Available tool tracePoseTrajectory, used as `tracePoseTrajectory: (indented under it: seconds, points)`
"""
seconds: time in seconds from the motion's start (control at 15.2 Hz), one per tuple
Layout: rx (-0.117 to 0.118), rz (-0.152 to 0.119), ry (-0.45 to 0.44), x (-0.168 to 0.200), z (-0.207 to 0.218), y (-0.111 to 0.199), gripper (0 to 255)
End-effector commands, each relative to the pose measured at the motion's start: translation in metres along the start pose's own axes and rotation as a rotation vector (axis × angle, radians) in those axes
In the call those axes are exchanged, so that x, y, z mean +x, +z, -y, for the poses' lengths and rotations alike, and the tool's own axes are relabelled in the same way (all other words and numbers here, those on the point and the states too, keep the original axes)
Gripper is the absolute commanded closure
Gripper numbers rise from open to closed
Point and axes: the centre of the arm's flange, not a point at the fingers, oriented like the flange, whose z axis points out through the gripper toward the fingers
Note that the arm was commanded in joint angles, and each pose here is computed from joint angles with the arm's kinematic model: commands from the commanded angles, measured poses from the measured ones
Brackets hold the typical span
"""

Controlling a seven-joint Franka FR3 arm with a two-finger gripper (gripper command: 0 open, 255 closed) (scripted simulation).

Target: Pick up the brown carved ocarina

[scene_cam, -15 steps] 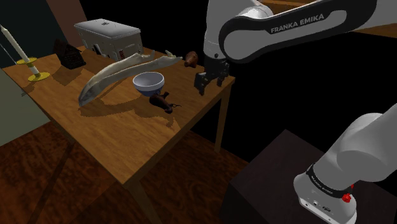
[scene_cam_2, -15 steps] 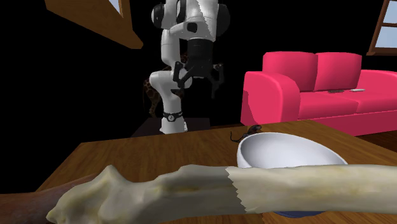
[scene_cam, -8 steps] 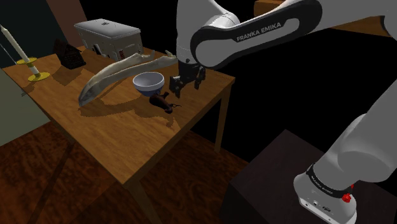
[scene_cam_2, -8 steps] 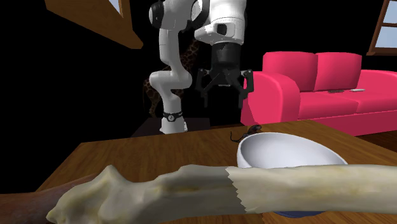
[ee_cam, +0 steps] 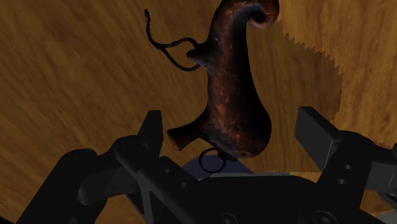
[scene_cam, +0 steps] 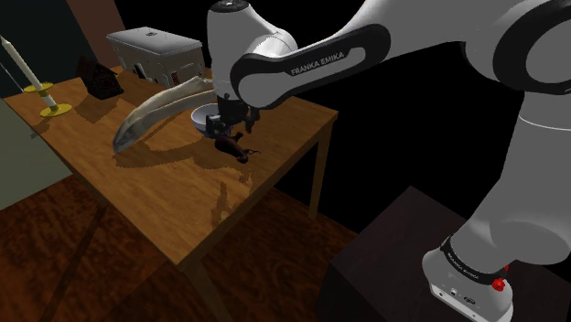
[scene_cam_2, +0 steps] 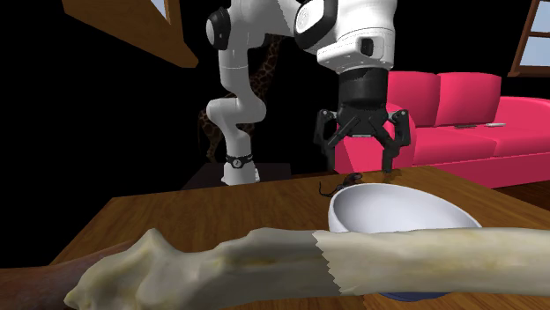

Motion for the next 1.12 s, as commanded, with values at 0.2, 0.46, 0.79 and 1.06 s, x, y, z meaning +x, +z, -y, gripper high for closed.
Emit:
tracePoseTrajectory:
  seconds: [0.2, 0.46, 0.79, 1.06]
  points:
    - [0.003, -0.007, 0.0, 0.004, 0.011, 0.021, 0]
    - [0.003, -0.007, 0.0, -0.002, 0.011, 0.044, 0]
    - [0.003, -0.006, 0.0, -0.002, 0.011, 0.044, 255]
    - [0.003, -0.006, 0.0, -0.002, 0.011, 0.044, 255]
